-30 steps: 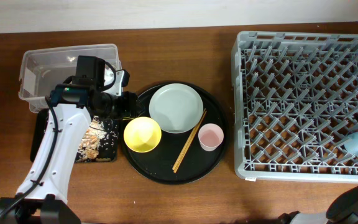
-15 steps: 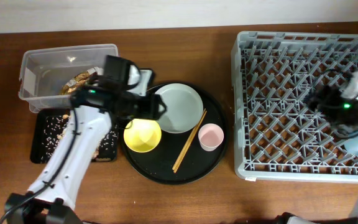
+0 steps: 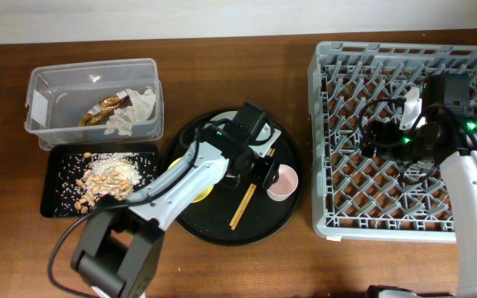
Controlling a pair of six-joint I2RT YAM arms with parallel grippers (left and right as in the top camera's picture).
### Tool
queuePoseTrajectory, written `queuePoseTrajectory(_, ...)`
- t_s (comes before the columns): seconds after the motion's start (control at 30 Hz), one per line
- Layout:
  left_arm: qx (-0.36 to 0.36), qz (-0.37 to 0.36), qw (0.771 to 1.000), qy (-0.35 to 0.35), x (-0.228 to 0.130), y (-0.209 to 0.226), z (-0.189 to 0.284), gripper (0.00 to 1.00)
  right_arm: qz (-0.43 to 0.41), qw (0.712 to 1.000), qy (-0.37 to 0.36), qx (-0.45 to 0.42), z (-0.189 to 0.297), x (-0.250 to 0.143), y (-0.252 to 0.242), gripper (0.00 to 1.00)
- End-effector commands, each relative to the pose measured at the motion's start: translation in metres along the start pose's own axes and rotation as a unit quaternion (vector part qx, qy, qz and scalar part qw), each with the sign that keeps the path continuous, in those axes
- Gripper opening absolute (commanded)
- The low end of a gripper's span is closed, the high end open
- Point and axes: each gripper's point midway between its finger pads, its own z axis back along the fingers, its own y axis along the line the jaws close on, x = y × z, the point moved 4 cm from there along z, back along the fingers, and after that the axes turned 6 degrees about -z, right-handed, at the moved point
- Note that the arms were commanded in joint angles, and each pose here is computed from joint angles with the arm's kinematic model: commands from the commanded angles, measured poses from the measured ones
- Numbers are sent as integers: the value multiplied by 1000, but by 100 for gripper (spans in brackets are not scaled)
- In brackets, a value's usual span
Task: Sort waste into correct bins and load items into the dishwasher rack
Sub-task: 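Grasp the pink cup with the left gripper and lift it, then hand the pink cup from the left gripper to the right gripper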
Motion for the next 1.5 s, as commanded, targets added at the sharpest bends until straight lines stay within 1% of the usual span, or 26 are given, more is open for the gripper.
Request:
queuePoseTrajectory(0.0,20,-2,999,25,-6,9,-19,13,7,1000,-9,-7,4,3,0,95)
queuePoseTrajectory(0.03,24,-2,999,27,-7,10,-19,3,7,1000,-9,-7,4,3,0,96)
queuePoseTrajectory(0.07,33,-3,999,26,-6,13,-19,1,7,1000,-9,-7,4,3,0,98)
queuePoseTrajectory(0.17,36,3,999,27,-7,16,-17,1,7,1000,-8,-8,3,3,0,99)
queuePoseTrajectory(0.23,38,21,999,27,-8,21,-11,1,6,1000,-8,-14,4,3,-2,100)
queuePoseTrajectory(0.33,20,43,999,8,-3,28,15,1,6,1000,-9,-17,4,3,-2,98)
queuePoseTrajectory(0.4,-13,58,998,-32,5,31,44,0,6,1000,-9,-17,3,3,-3,98)
queuePoseTrajectory(0.47,-58,80,992,-82,14,37,78,1,6,1000,-10,-12,3,4,-1,98)
queuePoseTrajectory(0.53,-103,107,981,-122,21,47,103,1,8,1000,-4,29,3,2,10,98)
queuePoseTrajectory(0.57,-147,119,972,-142,25,49,113,0,21,998,0,62,4,2,19,98)
queuePoseTrajectory(0.6,-206,126,957,-160,29,47,125,1,46,993,2,107,6,1,31,98)
queuePoseTrajectory(0.63,-267,123,940,-176,34,42,137,1,70,985,5,157,9,0,44,98)
queuePoseTrajectory(0.67,-309,115,926,-186,36,38,146,1,88,977,7,192,13,-2,52,99)
queuePoseTrajectory(0.7,-342,108,914,-193,39,35,154,1,110,966,9,232,16,-4,62,98)
queuePoseTrajectory(0.73,-367,100,903,-199,40,32,161,1,138,947,11,290,23,-8,75,98)
queuePoseTrajectory(0.8,-386,90,896,-202,42,28,166,1,181,910,9,373,36,-14,94,98)
queuePoseTrajectory(0.83,-390,88,894,-202,42,26,166,1,199,895,7,399,39,-17,100,98)
queuePoseTrajectory(0.93,-415,70,884,-203,42,19,171,1,244,859,7,450,45,-25,118,98)
queuePoseTrajectory(1.03,-416,65,884,-204,43,17,171,1,279,809,4,517,59,-36,140,98)
queuePoseTrajectory(1.13,-417,66,883,-203,43,17,171,0,312,784,-3,536,63,-42,156,100)
queuePoseTrajectory(1.17,-417,66,883,-203,43,16,171,1,322,777,-3,541,64,-45,162,97)
queuePoseTrajectory(1.3,-419,66,883,-202,43,16,171,1,363,749,-8,555,67,-56,182,97)
queuePoseTrajectory(1.4,-436,59,876,-199,42,11,174,1,383,736,-12,558,64,-59,192,96)
queuePoseTrajectory(1.47,-447,55,871,-197,41,9,177,1,387,735,-13,556,62,-59,194,96)
